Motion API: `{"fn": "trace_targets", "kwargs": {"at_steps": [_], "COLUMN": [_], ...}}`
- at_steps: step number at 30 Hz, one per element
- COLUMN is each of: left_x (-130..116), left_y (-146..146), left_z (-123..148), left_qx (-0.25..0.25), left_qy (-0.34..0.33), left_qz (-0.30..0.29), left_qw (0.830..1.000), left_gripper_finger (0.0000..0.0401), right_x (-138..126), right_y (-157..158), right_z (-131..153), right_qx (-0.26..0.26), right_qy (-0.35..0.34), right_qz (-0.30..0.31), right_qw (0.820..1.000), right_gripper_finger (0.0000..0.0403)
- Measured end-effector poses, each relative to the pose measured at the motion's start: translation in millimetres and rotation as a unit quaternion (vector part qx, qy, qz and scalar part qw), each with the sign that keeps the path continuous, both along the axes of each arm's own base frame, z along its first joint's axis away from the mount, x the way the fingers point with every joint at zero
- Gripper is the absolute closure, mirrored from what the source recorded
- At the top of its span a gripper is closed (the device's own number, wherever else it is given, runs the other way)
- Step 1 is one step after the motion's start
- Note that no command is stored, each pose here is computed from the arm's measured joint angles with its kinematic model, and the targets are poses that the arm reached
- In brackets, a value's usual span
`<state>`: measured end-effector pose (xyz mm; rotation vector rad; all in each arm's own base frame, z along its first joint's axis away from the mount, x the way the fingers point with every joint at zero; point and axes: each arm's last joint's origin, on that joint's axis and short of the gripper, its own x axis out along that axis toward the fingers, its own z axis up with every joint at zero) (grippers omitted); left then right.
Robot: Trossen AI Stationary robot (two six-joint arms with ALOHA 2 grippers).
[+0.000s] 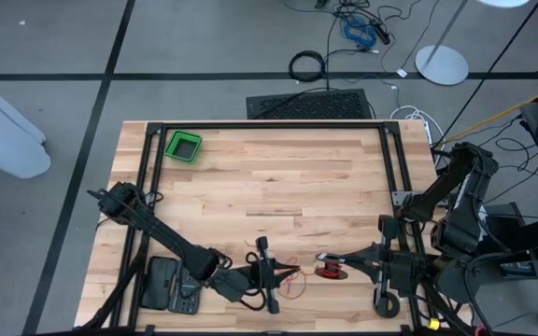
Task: Coil cords
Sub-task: Coil the red wire into the spool
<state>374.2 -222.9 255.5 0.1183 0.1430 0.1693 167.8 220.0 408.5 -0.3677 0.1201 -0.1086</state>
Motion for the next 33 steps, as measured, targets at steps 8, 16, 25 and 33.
{"fn": "trace_targets", "kwargs": {"at_steps": [8,16,25,33], "left_x": [10.6,24.3,26.1,23.6], "left_y": [21.6,46.2,47.2,41.0], "left_z": [0.6,2.5,10.5,17.0], "left_qx": [0.003,-0.033,-0.051,-0.037], "left_qy": [-0.005,-0.019,-0.056,-0.08], "left_qz": [0.06,0.065,0.057,0.046], "left_qw": [0.998,0.997,0.996,0.995], "left_gripper_finger": [0.0398,0.0398,0.0399,0.0399], "right_x": [7.9,25.9,54.5,78.2], "right_y": [-6.2,-13.8,-20.6,-26.5], "right_z": [0.2,-5.9,-22.5,-37.4], "right_qx": [0.032,0.054,0.018,-0.031], "right_qy": [-0.005,-0.014,-0.015,0.01], "right_qz": [-0.021,-0.086,-0.187,-0.215], "right_qw": [0.999,0.995,0.982,0.976], "right_gripper_finger": [0.0403,0.0403,0.0403,0.0403]}}
